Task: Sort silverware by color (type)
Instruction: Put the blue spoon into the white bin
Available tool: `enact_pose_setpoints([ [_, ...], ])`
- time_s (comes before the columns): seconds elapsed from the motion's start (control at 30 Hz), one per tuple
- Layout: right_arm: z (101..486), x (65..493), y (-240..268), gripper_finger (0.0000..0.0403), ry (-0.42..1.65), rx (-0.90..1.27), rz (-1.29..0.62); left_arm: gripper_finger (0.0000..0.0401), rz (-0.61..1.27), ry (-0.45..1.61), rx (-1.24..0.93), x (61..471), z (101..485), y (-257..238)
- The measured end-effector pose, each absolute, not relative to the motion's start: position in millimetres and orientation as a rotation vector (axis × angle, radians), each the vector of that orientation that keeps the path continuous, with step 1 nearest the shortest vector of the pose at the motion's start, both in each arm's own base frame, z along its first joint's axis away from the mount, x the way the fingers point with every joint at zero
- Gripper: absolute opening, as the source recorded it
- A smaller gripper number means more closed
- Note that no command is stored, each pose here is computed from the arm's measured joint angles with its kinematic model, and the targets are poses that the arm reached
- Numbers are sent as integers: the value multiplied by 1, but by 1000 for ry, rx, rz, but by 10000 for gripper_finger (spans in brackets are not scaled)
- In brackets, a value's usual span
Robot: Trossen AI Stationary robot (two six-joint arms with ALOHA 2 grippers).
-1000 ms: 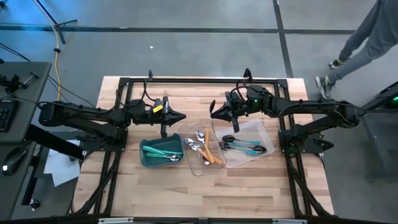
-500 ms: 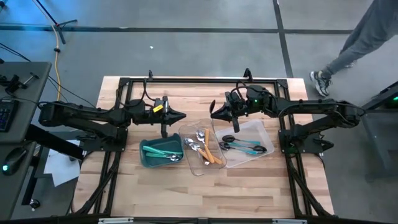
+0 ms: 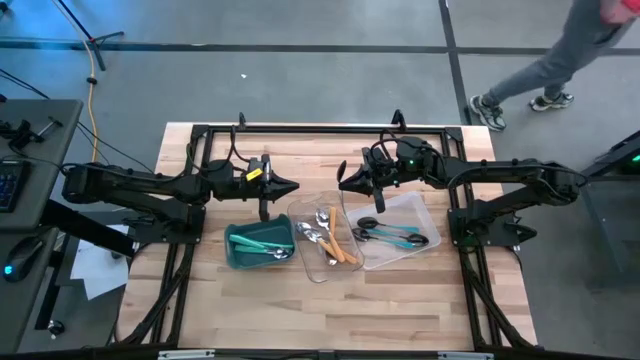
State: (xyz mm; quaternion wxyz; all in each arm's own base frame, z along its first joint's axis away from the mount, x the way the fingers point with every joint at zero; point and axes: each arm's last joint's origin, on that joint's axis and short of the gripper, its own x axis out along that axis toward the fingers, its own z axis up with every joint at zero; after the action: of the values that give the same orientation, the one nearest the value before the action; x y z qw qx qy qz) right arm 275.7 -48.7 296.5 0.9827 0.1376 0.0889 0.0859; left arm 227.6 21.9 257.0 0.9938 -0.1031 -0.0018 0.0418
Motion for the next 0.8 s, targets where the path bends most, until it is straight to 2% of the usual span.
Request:
enact_pose_setpoints([
  [0.3, 296, 269, -47, 0, 239, 330, 159, 0, 84, -4, -207, 228, 257, 22],
  [0.63, 349, 217, -29, 0, 771, 304, 63, 0, 84, -5, -226, 228, 257, 22],
  [0.8, 363, 204, -22, 0, 864, 278, 20, 0, 84, -5, -226, 228, 257, 22],
])
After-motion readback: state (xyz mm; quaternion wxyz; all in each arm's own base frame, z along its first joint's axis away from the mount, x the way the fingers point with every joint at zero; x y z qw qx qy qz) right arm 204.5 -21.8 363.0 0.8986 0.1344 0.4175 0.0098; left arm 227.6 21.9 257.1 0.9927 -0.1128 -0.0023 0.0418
